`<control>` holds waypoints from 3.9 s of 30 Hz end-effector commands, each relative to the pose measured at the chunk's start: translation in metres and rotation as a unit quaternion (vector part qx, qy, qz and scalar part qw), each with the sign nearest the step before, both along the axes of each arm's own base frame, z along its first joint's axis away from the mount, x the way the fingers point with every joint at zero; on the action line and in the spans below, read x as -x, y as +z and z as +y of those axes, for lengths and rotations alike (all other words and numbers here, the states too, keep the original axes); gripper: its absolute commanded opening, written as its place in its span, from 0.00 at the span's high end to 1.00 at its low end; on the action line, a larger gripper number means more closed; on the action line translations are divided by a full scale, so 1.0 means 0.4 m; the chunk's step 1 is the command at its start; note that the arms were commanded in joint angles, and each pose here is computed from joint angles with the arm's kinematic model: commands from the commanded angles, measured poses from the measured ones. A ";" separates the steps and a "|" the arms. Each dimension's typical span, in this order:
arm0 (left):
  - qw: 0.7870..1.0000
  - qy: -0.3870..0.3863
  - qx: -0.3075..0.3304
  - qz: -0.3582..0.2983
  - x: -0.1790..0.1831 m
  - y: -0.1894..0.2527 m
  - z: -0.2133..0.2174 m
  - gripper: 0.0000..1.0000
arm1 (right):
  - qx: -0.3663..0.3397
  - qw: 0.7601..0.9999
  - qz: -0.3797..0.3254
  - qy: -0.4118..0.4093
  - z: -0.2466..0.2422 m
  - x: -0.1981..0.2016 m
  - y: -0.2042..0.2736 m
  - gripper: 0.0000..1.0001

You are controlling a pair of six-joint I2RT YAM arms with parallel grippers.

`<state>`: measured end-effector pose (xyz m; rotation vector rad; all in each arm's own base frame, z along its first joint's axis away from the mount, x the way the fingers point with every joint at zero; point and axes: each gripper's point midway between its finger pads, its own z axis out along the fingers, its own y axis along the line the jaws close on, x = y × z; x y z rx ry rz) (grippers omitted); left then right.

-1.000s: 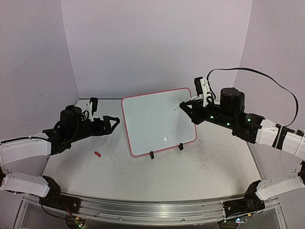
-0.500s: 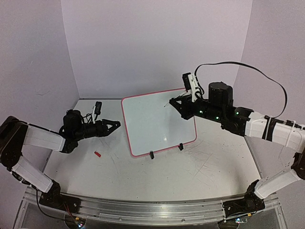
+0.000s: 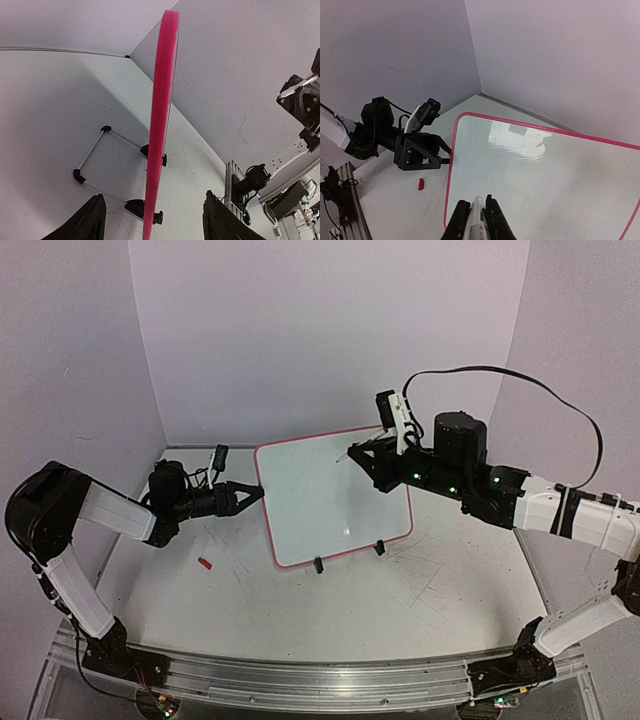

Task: Write a sentence on the whiteboard
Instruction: Hold the whiteboard at the center of the board, then write a sentence on the whiteboard.

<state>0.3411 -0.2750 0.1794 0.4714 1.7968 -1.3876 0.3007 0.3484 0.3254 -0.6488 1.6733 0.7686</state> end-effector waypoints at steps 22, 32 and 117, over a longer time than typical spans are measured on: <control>0.998 -0.041 0.020 -0.046 -0.060 0.035 -0.048 0.66 | -0.028 0.998 -0.046 -0.013 -0.005 -0.013 0.091 1.00; 0.997 -0.052 0.018 -0.058 -0.062 0.039 -0.054 0.66 | -0.020 0.998 -0.051 0.002 0.022 -0.020 0.087 1.00; 0.993 -0.060 -0.008 -0.105 -0.047 0.041 -0.046 1.00 | 0.097 0.985 -0.140 -0.007 0.372 -0.182 -0.066 1.00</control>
